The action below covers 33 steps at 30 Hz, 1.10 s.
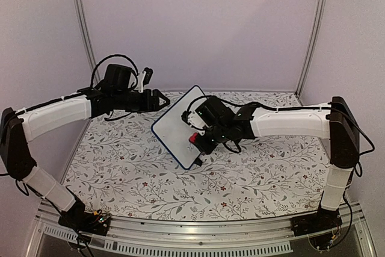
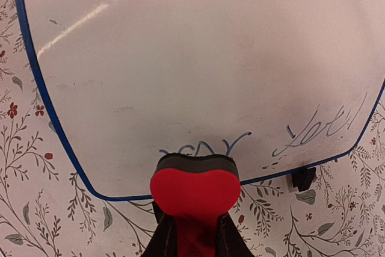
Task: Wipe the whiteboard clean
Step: Erase the whiteboard at the center of the board.
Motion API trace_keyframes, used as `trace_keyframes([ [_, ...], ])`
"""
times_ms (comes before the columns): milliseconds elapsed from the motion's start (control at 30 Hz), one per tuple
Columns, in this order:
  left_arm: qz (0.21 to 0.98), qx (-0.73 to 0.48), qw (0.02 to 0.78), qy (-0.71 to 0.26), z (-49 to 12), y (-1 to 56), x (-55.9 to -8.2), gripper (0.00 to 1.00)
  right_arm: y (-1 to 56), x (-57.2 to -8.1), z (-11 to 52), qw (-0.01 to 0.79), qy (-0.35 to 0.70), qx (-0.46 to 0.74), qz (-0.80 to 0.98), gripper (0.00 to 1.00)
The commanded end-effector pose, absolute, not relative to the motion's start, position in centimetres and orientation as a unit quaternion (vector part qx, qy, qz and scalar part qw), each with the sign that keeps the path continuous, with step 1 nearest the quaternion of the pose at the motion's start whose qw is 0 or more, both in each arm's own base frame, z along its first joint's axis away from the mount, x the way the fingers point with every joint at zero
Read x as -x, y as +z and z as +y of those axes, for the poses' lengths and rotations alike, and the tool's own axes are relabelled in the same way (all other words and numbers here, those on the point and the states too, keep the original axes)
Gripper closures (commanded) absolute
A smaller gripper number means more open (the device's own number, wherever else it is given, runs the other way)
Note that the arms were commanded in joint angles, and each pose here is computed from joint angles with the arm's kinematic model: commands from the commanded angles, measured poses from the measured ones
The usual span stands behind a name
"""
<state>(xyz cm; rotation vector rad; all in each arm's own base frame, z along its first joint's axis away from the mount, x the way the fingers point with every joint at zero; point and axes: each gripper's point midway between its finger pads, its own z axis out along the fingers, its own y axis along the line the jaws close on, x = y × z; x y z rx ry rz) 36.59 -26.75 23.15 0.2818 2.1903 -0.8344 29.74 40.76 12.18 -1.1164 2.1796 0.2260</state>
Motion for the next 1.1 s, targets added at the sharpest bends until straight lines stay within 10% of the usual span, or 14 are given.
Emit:
trace_keyframes([
  [0,0.869,-0.132,0.348,-0.327,-27.3,21.0,-36.4,0.32,11.9,-30.5,41.6,0.342,0.089,0.434,0.828,0.97],
  [1067,0.863,-0.141,0.315,-0.368,-28.0,17.3,-35.6,0.73,11.6,-32.1,43.7,0.378,0.112,0.432,0.811,0.97],
])
